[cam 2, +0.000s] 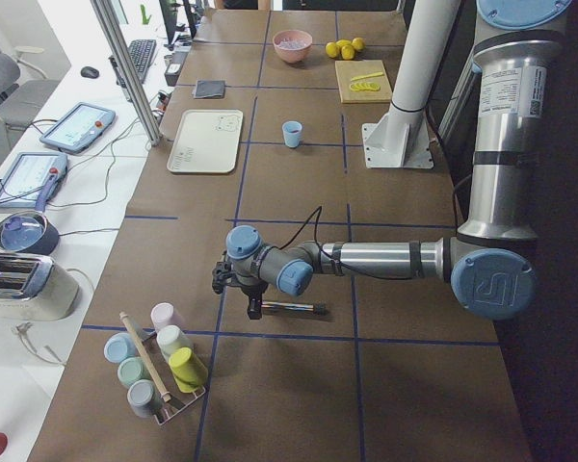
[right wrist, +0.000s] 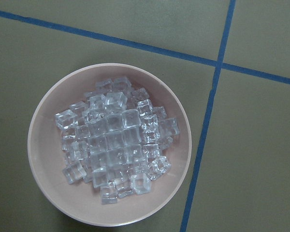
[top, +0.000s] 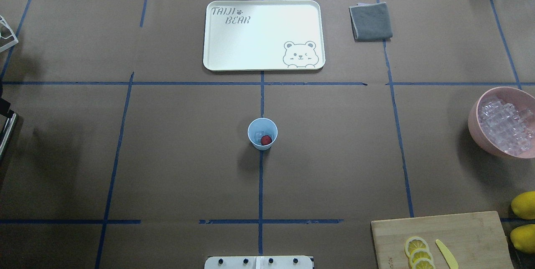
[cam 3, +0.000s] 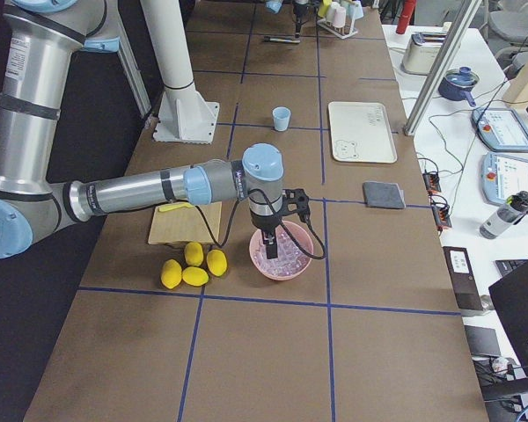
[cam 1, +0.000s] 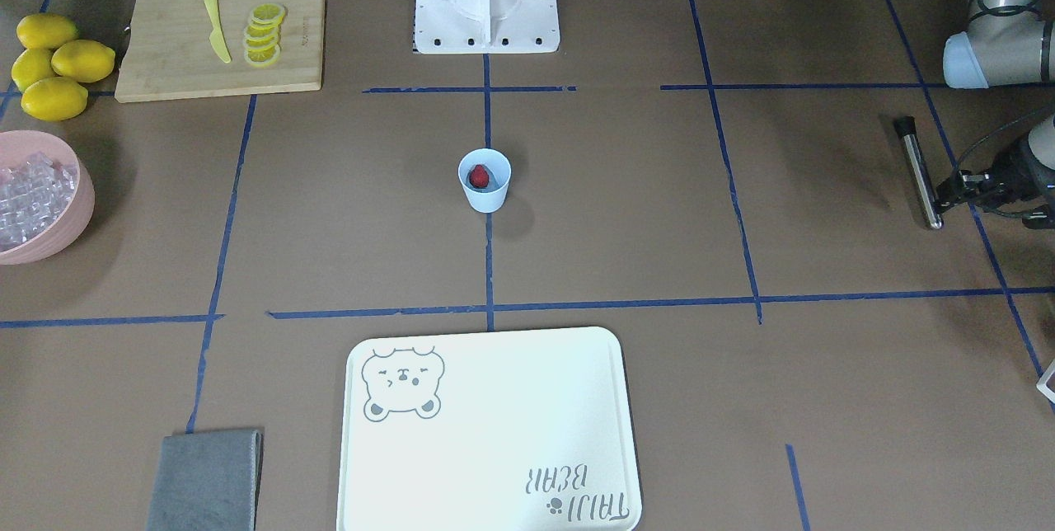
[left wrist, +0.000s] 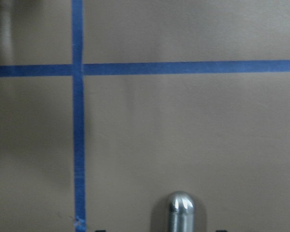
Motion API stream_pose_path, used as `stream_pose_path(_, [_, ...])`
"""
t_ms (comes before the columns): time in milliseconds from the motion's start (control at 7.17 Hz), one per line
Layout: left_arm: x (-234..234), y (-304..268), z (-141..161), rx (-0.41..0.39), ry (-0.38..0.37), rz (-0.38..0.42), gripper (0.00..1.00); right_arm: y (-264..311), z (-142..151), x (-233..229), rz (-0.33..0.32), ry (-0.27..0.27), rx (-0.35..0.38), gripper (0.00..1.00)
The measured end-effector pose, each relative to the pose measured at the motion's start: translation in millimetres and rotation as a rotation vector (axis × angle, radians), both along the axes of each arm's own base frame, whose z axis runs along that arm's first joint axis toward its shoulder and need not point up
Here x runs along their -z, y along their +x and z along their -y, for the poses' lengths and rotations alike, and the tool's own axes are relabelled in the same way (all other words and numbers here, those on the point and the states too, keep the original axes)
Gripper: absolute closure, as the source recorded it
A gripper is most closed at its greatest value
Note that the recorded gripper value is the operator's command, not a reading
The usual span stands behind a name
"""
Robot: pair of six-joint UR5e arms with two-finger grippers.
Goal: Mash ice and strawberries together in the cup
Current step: 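Grasp the steel muddler upright with the left gripper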
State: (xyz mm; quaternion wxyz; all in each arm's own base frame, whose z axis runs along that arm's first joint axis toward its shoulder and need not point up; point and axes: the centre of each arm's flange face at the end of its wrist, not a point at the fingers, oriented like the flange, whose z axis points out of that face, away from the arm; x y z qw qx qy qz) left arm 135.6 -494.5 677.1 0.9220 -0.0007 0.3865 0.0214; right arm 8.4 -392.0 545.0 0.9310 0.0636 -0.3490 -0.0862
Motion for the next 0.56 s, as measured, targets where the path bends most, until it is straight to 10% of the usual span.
stream_pose_path(558, [-11,18,-7,-0.033,0.001,-0.013,0.19,0,0,-1,0.0,-0.002,0.0,0.0])
